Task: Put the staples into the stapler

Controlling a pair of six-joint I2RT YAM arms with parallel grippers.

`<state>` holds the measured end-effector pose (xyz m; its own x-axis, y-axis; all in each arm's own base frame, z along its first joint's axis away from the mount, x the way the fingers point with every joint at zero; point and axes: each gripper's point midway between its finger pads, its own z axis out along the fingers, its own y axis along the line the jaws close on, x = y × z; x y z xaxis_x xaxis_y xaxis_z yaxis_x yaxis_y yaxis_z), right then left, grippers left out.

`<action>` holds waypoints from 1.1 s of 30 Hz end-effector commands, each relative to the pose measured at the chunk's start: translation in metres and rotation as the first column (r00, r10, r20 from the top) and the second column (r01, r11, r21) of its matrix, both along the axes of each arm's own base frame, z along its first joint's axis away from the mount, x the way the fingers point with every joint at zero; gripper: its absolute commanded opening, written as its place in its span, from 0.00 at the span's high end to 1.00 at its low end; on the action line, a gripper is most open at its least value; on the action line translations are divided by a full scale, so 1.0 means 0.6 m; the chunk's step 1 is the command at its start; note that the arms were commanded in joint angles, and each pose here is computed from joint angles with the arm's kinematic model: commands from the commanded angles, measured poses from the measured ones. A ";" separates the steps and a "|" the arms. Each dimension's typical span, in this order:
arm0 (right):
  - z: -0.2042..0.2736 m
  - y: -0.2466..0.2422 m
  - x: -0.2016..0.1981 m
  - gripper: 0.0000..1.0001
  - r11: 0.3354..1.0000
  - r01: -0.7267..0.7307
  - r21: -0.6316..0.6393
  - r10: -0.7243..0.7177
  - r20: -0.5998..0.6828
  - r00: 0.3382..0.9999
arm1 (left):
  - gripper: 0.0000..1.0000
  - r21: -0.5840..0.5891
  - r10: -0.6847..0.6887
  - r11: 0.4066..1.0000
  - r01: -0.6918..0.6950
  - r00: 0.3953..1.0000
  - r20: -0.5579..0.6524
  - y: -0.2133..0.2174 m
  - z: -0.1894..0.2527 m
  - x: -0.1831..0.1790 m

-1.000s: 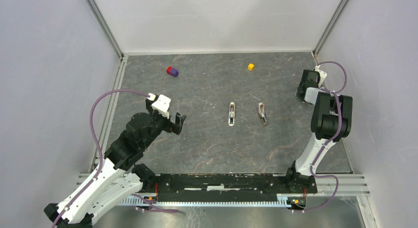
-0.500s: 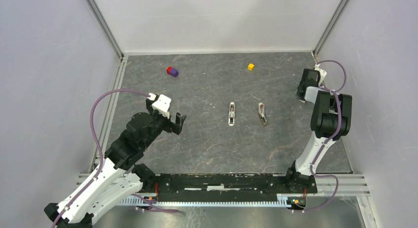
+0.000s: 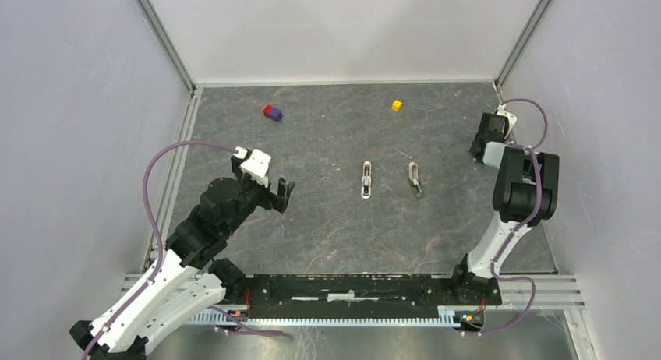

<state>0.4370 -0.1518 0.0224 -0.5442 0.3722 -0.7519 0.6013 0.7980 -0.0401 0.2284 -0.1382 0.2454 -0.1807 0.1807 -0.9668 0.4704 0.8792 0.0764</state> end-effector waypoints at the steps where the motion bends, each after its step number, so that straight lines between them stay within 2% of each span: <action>1: 0.024 0.005 -0.031 0.60 0.999 -0.044 -0.019 0.044 -0.021 0.999 | 0.00 -0.034 -0.019 0.999 0.020 0.999 0.035 -0.009 0.018 0.002; 11: 0.061 0.033 -0.097 0.64 0.997 -0.082 -0.010 0.082 0.002 0.997 | 0.00 -0.043 -0.035 0.998 0.037 0.998 0.043 -0.011 0.022 -0.004; 20: 0.068 0.145 -0.187 0.64 0.968 -0.248 0.035 0.248 -0.004 0.969 | 0.00 -0.043 -0.050 0.998 0.052 0.998 0.045 -0.012 0.023 -0.008; 27: 0.082 0.270 -0.248 0.64 0.898 -0.441 -0.003 0.441 -0.009 0.898 | 0.00 -0.051 -0.034 0.998 0.035 0.999 0.030 -0.007 0.023 -0.012; 33: 0.076 0.359 -0.287 0.64 0.778 -0.628 0.018 0.626 0.051 0.778 | 0.00 -0.025 -0.009 1.000 0.009 1.000 0.006 -0.005 0.015 -0.006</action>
